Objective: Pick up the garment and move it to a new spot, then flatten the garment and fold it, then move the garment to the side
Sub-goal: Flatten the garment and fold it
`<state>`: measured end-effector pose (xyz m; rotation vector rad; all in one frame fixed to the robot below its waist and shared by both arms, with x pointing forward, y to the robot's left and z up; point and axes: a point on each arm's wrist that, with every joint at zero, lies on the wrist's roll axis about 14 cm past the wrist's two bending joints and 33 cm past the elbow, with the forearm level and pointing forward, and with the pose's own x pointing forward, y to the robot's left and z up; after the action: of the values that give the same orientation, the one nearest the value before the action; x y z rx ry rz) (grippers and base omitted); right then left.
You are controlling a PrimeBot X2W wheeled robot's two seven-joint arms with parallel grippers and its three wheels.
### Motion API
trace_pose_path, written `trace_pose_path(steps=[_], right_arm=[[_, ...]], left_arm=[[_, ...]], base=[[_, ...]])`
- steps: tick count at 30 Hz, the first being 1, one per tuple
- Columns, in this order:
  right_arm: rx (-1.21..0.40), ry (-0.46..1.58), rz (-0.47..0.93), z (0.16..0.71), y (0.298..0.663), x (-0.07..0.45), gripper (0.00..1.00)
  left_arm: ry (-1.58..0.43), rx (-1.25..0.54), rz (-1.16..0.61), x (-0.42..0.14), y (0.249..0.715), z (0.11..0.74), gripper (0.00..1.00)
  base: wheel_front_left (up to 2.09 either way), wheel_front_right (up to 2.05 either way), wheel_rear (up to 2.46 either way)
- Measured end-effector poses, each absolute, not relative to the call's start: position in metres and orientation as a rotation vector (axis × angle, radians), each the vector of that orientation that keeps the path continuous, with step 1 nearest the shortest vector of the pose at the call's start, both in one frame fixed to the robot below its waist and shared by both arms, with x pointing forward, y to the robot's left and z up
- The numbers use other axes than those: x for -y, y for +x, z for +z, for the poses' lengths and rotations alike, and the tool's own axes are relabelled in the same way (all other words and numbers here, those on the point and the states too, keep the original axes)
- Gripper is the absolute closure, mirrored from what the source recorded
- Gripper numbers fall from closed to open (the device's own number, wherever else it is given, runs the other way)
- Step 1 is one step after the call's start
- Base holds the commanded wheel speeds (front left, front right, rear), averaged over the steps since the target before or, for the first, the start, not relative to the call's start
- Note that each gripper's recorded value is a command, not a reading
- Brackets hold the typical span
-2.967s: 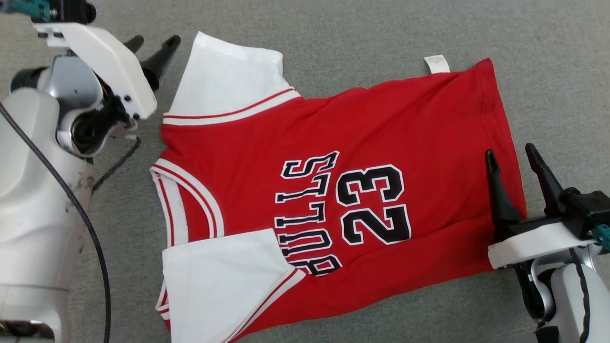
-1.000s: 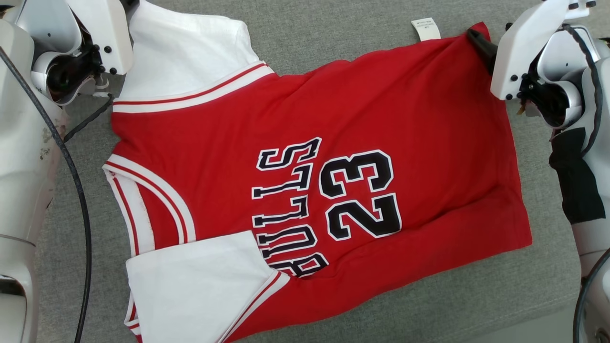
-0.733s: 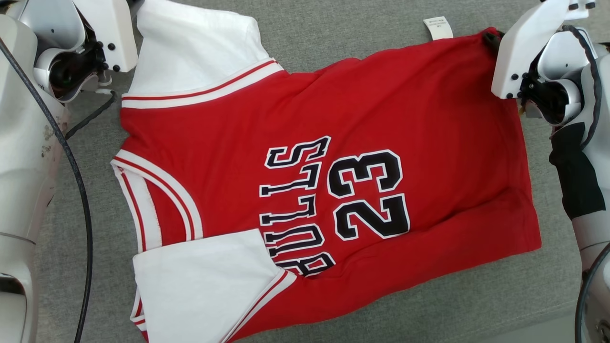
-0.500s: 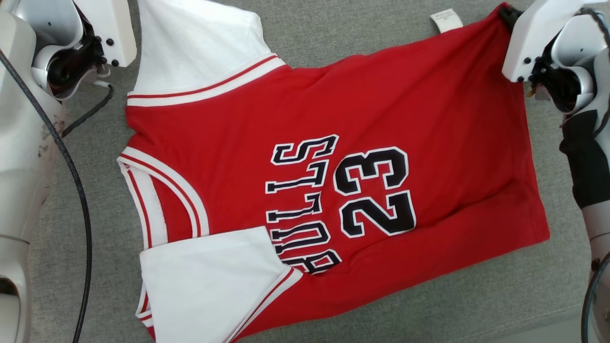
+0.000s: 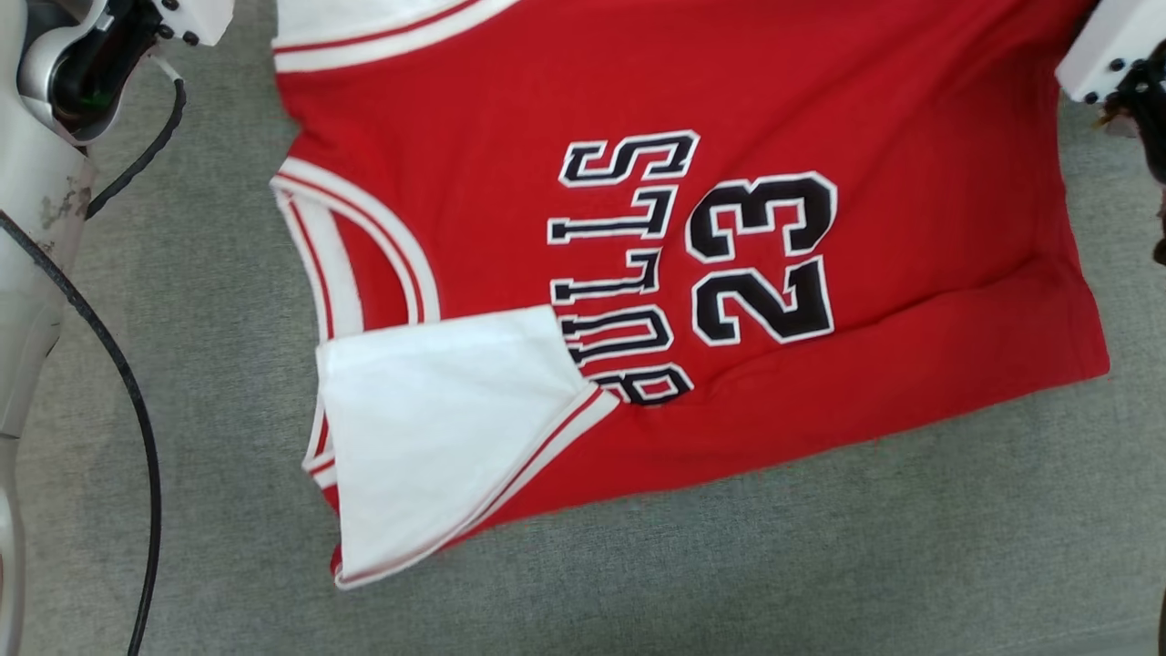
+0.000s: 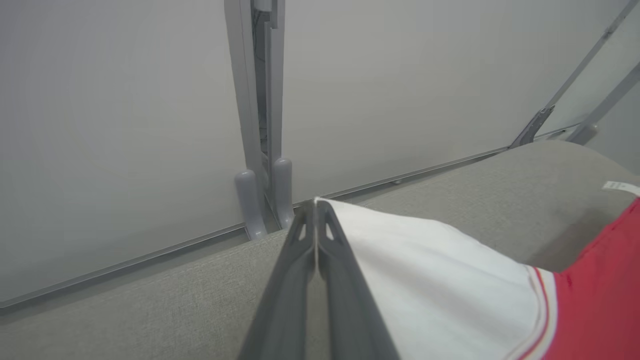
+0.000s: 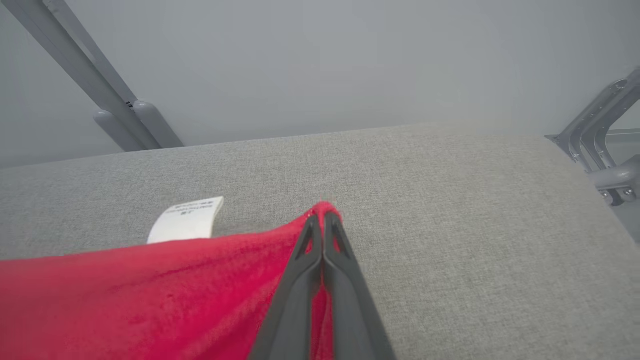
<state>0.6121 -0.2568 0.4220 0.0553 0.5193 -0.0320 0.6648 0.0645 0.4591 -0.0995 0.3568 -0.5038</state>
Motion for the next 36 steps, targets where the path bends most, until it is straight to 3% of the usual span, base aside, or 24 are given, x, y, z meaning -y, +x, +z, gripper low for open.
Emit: trace_pose_path(steps=[6,19,36], right_arm=[[-0.446,0.095,-0.01,0.431,0.609,0.255,1.0],[-0.382,0.1,0.048,0.428,0.557,0.264,1.0],[-0.404,0.038,0.111,0.42,0.51,0.27,1.0]], left_arm=[[-0.134,-0.196,-0.545,-0.067,0.652,0.496,1.0],[-0.275,-0.137,-0.601,-0.09,0.564,0.511,1.0],[-0.465,-0.312,-0.528,-0.089,0.443,0.48,1.0]], base=[[0.0,0.0,0.0],[0.0,0.0,0.0],[0.0,0.0,0.0]])
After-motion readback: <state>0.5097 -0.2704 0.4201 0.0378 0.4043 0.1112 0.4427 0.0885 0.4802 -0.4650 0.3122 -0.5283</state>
